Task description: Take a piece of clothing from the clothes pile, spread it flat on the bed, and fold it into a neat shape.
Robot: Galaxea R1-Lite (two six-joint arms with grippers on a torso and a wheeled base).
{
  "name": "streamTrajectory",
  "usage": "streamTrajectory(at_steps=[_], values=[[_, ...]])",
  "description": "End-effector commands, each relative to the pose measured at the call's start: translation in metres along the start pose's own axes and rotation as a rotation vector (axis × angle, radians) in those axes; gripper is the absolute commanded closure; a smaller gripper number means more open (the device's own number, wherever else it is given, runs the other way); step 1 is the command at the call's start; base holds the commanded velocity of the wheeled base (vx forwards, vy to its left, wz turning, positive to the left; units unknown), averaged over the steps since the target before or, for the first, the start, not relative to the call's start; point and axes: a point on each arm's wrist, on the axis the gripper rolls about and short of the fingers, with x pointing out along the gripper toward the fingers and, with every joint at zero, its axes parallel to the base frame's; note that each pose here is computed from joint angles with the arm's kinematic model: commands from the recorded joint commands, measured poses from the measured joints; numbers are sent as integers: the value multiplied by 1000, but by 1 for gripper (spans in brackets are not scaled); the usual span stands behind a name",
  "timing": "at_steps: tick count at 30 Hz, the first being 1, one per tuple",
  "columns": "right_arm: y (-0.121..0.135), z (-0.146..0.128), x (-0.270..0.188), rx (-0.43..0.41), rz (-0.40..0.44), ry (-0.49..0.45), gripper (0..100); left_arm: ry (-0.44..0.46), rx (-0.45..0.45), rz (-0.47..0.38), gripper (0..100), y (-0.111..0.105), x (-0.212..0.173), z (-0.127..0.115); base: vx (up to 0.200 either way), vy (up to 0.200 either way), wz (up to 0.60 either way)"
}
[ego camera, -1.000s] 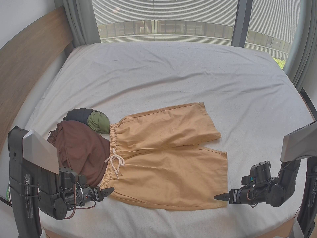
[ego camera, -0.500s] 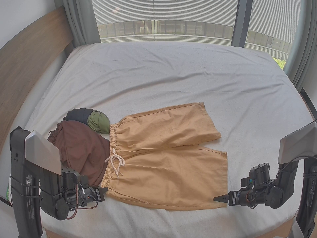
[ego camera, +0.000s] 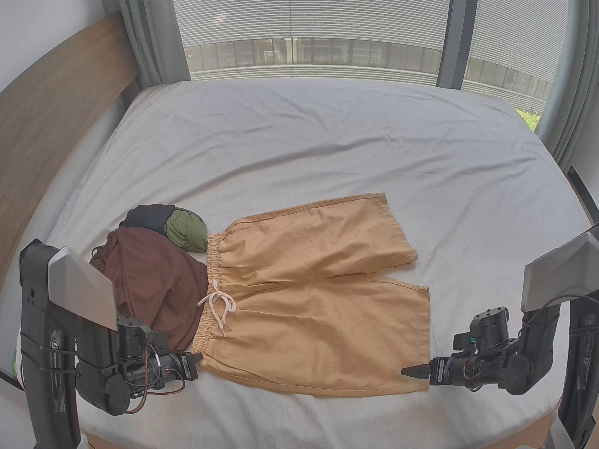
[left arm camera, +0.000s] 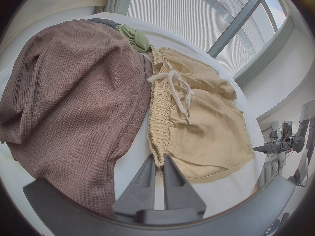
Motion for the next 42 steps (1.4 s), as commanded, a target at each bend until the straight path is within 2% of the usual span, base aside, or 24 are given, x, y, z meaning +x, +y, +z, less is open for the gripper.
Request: streamTrajectory(at_steps=[1, 14, 15, 31, 35, 37, 42], values=[[-2, -5, 4, 4, -6, 23, 0, 0, 1, 1, 100, 1, 2, 0, 0, 0, 0], [-1, -10, 9, 2, -4, 44, 0, -1, 1, 2, 100, 1, 2, 0, 0, 0, 0], [-1, -10, 9, 2, -4, 44, 100, -1, 1, 2, 100, 1, 2, 0, 0, 0, 0], [-2, -12, 4, 2, -11, 51, 100, -8, -4, 1, 100, 1, 0, 2, 0, 0, 0], [-1, -11, -1, 4, -12, 41, 100, -12, -9, -47, 100, -1, -9, 6, 0, 0, 0], [2, -10, -10, 1, -9, 32, 100, 14, -15, -69, 100, -2, -20, 3, 0, 0, 0], [2, -14, -16, 0, -13, 49, 100, 43, 5, -62, 100, -1, -27, -2, 0, 0, 0]])
